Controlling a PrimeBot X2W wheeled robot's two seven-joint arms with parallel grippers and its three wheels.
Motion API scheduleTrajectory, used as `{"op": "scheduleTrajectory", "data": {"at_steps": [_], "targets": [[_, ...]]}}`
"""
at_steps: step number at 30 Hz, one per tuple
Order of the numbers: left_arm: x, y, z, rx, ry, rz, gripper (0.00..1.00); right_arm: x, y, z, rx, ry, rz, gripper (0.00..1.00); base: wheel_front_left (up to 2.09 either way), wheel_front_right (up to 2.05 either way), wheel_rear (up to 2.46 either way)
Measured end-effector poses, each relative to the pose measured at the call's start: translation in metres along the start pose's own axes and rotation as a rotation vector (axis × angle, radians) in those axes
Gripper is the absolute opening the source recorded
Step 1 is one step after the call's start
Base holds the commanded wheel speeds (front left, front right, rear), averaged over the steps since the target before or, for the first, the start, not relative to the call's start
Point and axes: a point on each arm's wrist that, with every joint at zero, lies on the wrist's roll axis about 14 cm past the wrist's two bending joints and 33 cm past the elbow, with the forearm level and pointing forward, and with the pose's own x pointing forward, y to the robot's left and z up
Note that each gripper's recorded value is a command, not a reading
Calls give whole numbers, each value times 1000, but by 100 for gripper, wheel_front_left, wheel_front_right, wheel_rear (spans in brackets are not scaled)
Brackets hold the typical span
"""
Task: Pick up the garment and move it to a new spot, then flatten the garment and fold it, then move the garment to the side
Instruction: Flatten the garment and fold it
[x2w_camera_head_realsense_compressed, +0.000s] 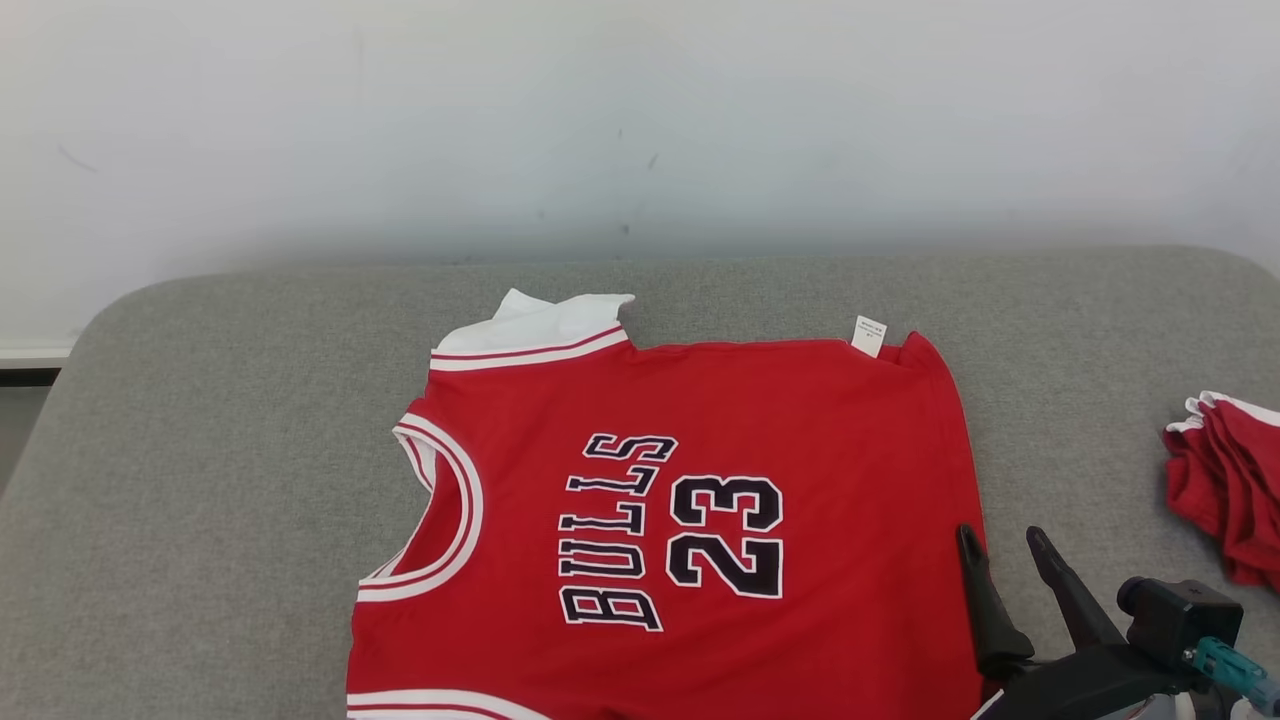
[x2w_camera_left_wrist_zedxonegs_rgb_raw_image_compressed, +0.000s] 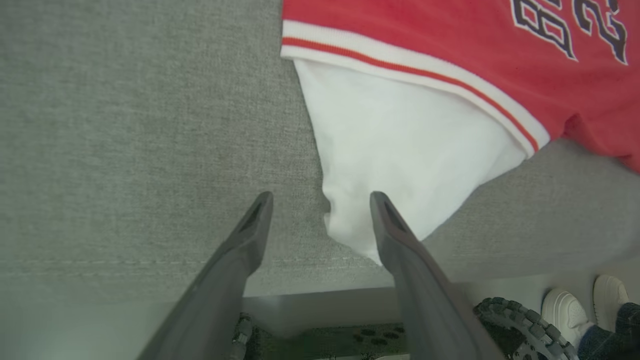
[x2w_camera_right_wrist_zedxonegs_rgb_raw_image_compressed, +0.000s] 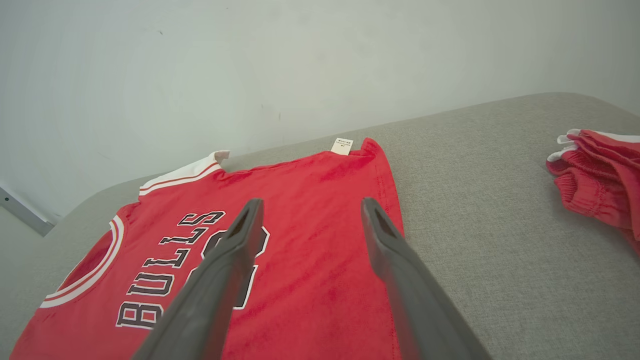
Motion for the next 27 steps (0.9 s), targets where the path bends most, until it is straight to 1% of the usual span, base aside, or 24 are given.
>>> {"op": "scheduleTrajectory", "data": {"at_steps": [4, 8, 10, 11, 15, 17, 18, 19, 20, 25, 27], "targets": [[-1, 5, -6, -1, 47, 19, 100, 1, 0, -4, 0, 12, 2, 100, 0, 0, 0], [0, 2, -12, -10, 95, 5, 100, 1, 0, -7, -1, 23, 3, 100, 0, 0, 0], [0, 0, -13, -10, 105, 0, 90, 1, -1, -8, -1, 26, 1, 100, 0, 0, 0], [0, -4, -15, -7, 124, -13, 83, 1, -1, -10, -2, 29, 1, 100, 0, 0, 0], [0, -12, -15, -16, 134, -43, 82, 1, -3, -10, -8, 33, -3, 100, 0, 0, 0], [0, -14, -14, -16, 143, -51, 67, 1, -5, -12, -9, 38, -7, 100, 0, 0, 0], [1, -14, -15, -15, 149, -53, 49, 1, -6, -13, -10, 40, -8, 100, 0, 0, 0], [1, -15, -16, -11, 154, -57, 34, 1, -6, -13, -10, 42, -9, 100, 0, 0, 0], [0, -16, -16, -4, 158, -65, 0, 1, -6, -14, -10, 44, -9, 100, 0, 0, 0], [0, -19, -15, -4, 167, -74, 0, 2, -6, -16, -10, 53, -10, 100, 0, 0, 0], [0, -19, -13, -1, 162, -76, 0, 1, -6, -24, -16, 91, -2, 100, 0, 0, 0]]}}
